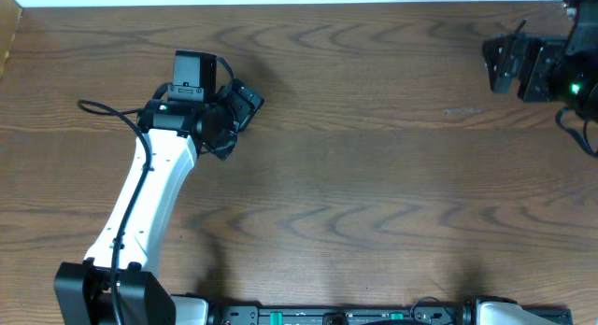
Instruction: Untangle cables
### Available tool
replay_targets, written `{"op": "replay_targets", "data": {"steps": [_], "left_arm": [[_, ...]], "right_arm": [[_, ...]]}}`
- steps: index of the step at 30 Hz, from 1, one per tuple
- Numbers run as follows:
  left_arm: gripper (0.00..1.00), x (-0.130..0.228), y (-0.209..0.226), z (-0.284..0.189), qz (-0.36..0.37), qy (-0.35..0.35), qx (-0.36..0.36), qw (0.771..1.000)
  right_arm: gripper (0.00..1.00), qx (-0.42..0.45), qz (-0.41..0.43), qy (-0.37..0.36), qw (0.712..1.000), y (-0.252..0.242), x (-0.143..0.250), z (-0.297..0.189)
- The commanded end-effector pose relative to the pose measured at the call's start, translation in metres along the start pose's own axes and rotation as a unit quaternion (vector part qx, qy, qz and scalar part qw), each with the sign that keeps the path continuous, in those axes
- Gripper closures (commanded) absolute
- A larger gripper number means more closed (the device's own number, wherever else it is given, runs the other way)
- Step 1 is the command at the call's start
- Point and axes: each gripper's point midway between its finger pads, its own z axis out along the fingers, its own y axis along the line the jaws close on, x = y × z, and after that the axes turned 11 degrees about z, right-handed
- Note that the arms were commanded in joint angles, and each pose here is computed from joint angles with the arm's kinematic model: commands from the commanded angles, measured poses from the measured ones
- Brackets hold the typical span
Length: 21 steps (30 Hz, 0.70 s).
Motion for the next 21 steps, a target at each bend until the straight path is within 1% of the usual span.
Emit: {"op": "replay_targets", "data": {"steps": [1,5,7,10,11,15,18,21], "left_arm": [[0.06,-0.003,-0.003,-0.003,-0.002,-0.007,0.002,1.000],[0.06,-0.003,-0.003,-0.003,-0.002,-0.007,0.002,1.000],[0.06,-0.003,-0.003,-0.003,-0.002,-0.007,0.002,1.000],[0.06,-0.003,-0.003,-0.003,-0.002,-0.007,0.002,1.000],[0.06,-0.003,-0.003,-0.003,-0.002,-0.007,0.002,1.000],[0.06,-0.003,-0.003,-0.003,-0.002,-0.007,0.002,1.000],[0.06,-0.003,-0.003,-0.003,-0.002,-0.007,0.002,1.000],[0.06,-0.003,-0.003,-0.003,-0.002,-0.007,0.002,1.000]], "right_arm": [[0.01,0.008,0.007,0.015,1.000,-0.003,0.008,-0.001],[0.01,0.020,0.017,0.055,0.998,-0.008,0.028,-0.003],[0.01,0.039,0.018,0.067,0.997,-0.015,0.034,-0.004],[0.01,0.049,0.005,0.090,0.995,-0.024,0.045,0.010],[0.01,0.048,-0.001,0.086,0.995,-0.025,0.046,0.015],[0.01,0.024,-0.027,0.036,0.999,-0.022,0.053,0.036],[0.01,-0.005,-0.059,-0.023,0.998,-0.017,0.070,0.048],[0.01,-0.016,-0.071,-0.077,0.994,-0.023,0.088,0.051]]}}
